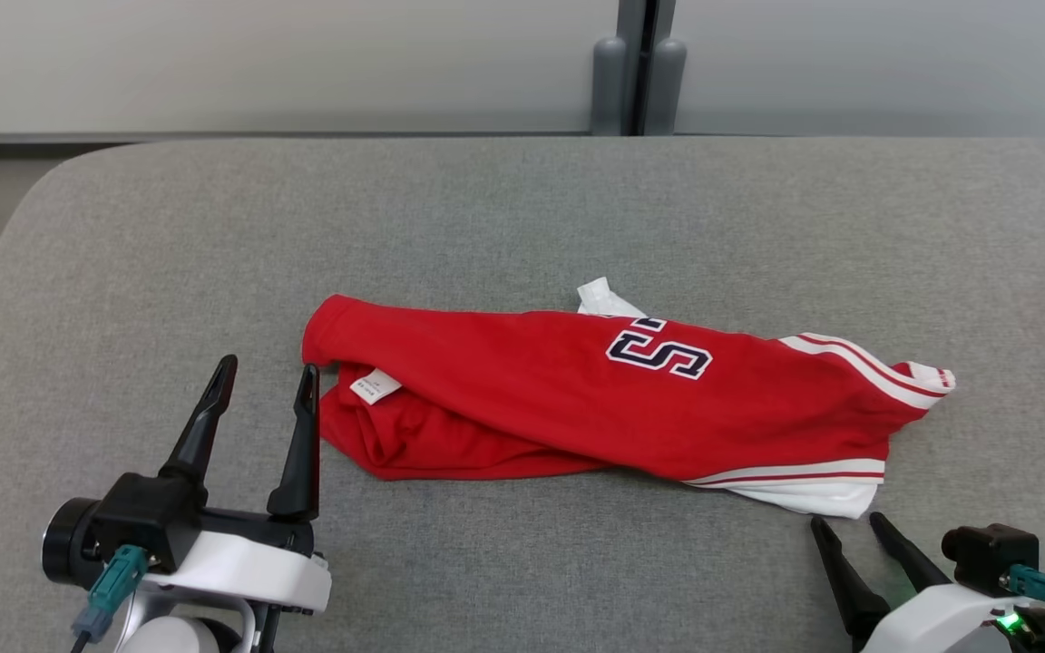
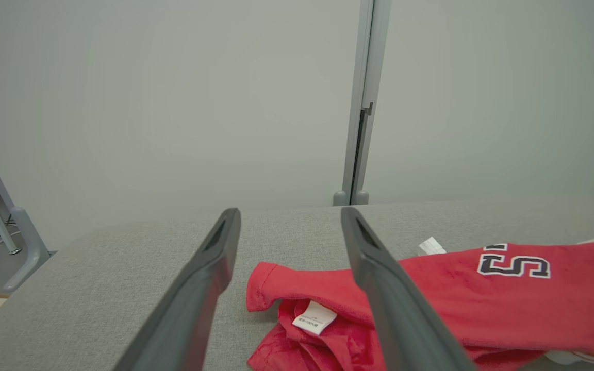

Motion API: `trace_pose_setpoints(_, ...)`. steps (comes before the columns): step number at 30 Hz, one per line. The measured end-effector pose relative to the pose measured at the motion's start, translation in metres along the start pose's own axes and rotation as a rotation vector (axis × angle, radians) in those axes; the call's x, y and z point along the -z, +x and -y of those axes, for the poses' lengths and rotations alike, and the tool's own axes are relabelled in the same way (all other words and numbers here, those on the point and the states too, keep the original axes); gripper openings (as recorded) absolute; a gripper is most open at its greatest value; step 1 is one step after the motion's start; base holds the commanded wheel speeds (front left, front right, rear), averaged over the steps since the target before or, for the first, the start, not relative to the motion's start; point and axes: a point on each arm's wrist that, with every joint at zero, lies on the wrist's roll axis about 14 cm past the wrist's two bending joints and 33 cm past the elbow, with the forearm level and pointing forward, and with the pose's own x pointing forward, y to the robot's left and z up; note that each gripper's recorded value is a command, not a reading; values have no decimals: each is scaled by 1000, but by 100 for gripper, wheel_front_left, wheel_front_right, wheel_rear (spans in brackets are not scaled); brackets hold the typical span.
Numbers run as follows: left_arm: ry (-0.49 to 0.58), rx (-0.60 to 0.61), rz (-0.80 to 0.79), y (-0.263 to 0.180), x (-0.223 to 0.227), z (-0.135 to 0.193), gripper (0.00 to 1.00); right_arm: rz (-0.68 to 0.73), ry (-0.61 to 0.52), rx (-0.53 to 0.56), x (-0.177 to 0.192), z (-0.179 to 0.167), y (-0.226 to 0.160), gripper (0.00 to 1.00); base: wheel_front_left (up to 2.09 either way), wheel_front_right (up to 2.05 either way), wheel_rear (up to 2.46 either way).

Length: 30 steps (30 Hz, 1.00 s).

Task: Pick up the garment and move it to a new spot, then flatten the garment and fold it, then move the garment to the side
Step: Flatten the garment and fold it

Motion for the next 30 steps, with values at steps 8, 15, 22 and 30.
trace_pose_setpoints(8,9,-17,-20,3,10,-5,100,25,8,-49,-1,-6,16,0,0,0,0)
trace_pose_setpoints(15,16,-7,-8,9,8,-3,100,159,-2,-44,-28,1,-2,0,0,0,0)
trace_pose_setpoints(22,22,25,11,16,2,5,100,311,-31,-18,-73,8,-28,0,0,0,0)
trace_pose_setpoints(30,20,36,11,18,2,9,100,322,-30,27,-91,17,-37,0,0,0,0)
